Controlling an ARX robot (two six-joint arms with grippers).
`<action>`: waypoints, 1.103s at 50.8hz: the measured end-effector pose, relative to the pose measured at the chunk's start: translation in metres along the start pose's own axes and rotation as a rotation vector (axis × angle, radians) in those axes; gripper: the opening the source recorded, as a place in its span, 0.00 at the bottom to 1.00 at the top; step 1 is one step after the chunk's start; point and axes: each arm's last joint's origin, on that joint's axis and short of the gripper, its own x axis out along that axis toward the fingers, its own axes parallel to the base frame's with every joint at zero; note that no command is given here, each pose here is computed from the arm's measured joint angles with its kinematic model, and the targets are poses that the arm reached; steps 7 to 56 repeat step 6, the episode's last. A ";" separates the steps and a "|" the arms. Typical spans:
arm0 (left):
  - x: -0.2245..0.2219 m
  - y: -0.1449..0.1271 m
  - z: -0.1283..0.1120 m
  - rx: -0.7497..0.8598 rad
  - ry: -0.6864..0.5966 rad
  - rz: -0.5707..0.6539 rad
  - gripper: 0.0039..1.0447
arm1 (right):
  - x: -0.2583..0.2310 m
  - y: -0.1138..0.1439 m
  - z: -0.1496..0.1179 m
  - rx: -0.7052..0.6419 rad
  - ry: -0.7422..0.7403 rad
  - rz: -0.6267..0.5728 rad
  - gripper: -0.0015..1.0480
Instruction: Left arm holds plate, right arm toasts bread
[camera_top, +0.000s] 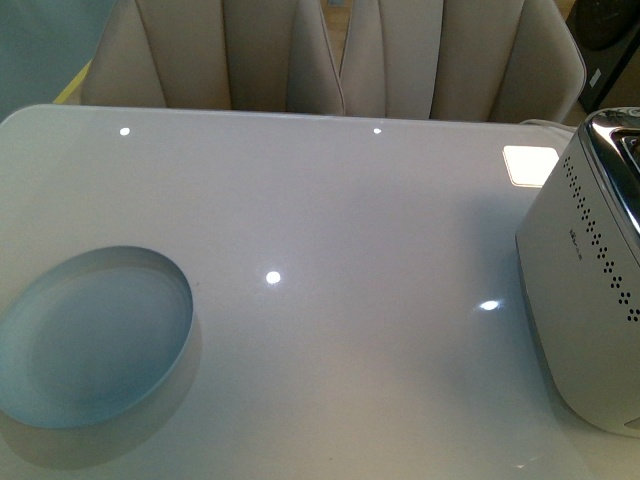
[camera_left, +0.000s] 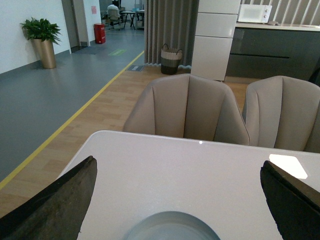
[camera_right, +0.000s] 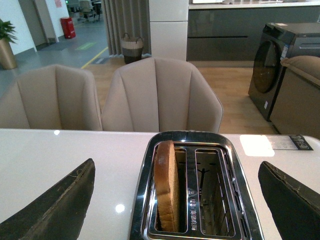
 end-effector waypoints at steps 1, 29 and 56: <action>0.000 0.000 0.000 0.000 0.000 0.000 0.93 | 0.000 0.000 0.000 0.000 0.000 0.000 0.92; 0.000 0.000 0.000 0.000 0.000 0.000 0.93 | 0.000 0.000 0.000 0.000 0.000 0.000 0.92; 0.000 0.000 0.000 0.000 0.000 0.000 0.93 | 0.000 0.000 0.000 0.000 0.000 0.000 0.92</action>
